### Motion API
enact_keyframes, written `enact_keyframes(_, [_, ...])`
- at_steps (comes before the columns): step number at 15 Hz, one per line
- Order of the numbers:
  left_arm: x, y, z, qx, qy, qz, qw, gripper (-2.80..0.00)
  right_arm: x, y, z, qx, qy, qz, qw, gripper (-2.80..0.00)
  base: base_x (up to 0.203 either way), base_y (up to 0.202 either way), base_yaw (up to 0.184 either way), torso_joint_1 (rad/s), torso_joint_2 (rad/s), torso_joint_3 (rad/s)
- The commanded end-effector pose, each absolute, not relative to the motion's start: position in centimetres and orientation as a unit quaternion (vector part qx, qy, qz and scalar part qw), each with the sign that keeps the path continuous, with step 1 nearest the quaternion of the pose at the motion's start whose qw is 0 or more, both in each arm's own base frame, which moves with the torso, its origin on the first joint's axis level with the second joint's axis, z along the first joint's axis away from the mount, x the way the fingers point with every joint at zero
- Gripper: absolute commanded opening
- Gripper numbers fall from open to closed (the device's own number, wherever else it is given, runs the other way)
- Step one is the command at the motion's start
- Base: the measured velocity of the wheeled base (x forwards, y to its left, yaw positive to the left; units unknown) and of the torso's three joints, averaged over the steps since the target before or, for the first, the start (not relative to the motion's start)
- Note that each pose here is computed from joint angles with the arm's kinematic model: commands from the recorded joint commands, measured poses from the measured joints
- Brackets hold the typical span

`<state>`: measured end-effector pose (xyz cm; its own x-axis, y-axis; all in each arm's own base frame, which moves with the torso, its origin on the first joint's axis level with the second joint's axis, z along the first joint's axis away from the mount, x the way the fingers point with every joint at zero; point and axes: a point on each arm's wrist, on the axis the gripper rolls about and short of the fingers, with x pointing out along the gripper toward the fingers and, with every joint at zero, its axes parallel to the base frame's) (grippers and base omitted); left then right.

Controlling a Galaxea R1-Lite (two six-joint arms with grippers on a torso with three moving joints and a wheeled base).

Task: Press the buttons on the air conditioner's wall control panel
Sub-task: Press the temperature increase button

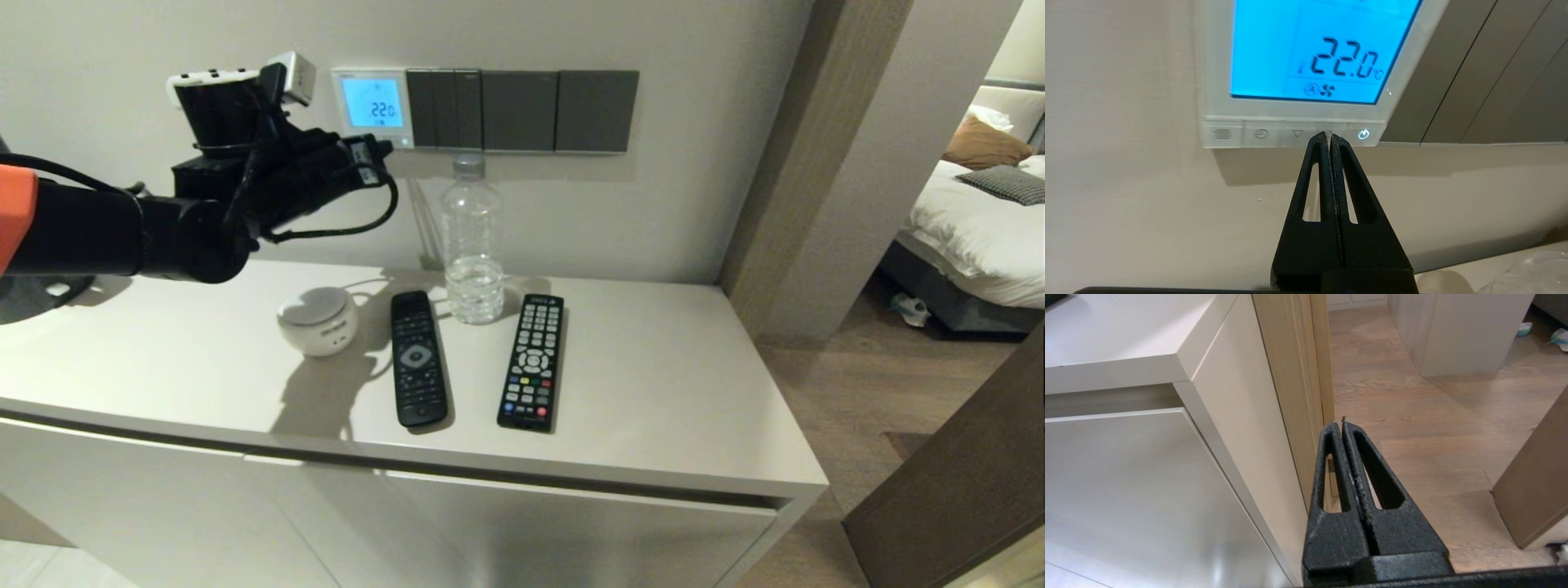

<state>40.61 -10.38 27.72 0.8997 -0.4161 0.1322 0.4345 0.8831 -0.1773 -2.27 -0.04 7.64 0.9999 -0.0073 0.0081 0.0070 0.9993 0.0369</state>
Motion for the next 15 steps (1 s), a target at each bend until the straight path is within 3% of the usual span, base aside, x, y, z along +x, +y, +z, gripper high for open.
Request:
enact_keyframes(1, [41.4,-10.5,27.1,-0.103,-0.040,-0.219,0.970,-2.80,-2.3,0.0,7.6,0.018,-0.003,-0.004,1.000,-2.80,0.000,0.000,0.000,0.000,0.00,0.000])
enact_keyframes(15, [39.6,-10.1,28.2,-0.102,-0.056,-0.219,0.969,-2.80,-2.3,0.0,7.6,0.018,-0.003,-0.004,1.000,-2.80,0.000,0.000,0.000,0.000,0.00,0.000])
